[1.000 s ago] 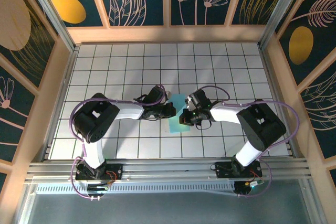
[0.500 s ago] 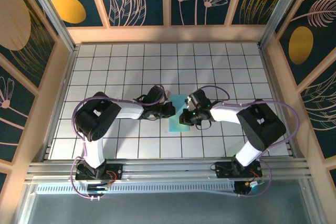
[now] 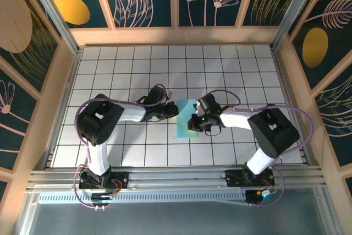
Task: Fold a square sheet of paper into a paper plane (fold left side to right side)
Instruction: First fold the square sheet of paper in half at the center of the table, then hold the square sheet of paper at the center of the table.
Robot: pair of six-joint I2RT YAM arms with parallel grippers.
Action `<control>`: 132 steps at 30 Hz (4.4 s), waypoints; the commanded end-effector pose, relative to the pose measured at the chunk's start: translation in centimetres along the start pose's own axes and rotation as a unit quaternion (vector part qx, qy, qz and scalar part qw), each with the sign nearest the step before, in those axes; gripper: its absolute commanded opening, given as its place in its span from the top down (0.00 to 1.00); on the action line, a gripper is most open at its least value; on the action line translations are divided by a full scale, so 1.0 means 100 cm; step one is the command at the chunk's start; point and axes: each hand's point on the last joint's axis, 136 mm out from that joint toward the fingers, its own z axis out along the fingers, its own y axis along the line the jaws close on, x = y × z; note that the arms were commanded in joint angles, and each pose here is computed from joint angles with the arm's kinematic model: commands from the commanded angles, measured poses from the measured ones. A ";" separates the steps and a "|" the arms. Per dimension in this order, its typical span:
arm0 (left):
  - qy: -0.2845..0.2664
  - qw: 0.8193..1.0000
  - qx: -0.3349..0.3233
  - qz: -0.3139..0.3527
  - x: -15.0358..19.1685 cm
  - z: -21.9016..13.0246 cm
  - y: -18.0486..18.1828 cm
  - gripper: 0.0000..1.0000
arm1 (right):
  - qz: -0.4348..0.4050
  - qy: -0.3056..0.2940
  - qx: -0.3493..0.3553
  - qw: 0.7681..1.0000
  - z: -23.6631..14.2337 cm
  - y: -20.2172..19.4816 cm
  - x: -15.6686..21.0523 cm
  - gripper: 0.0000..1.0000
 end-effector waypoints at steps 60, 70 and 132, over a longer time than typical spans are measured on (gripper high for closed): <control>-0.028 0.998 -0.040 0.035 -0.059 0.023 0.022 0.99 | 0.035 0.060 0.151 0.986 0.009 -0.079 0.047 1.00; -0.045 0.997 -0.058 0.029 -0.081 0.026 0.040 0.99 | 0.035 0.059 0.147 0.987 0.008 -0.078 0.047 1.00; 0.028 0.998 -0.043 0.024 0.037 0.003 0.015 0.99 | 0.030 -0.035 0.027 0.999 -0.053 -0.013 -0.013 0.63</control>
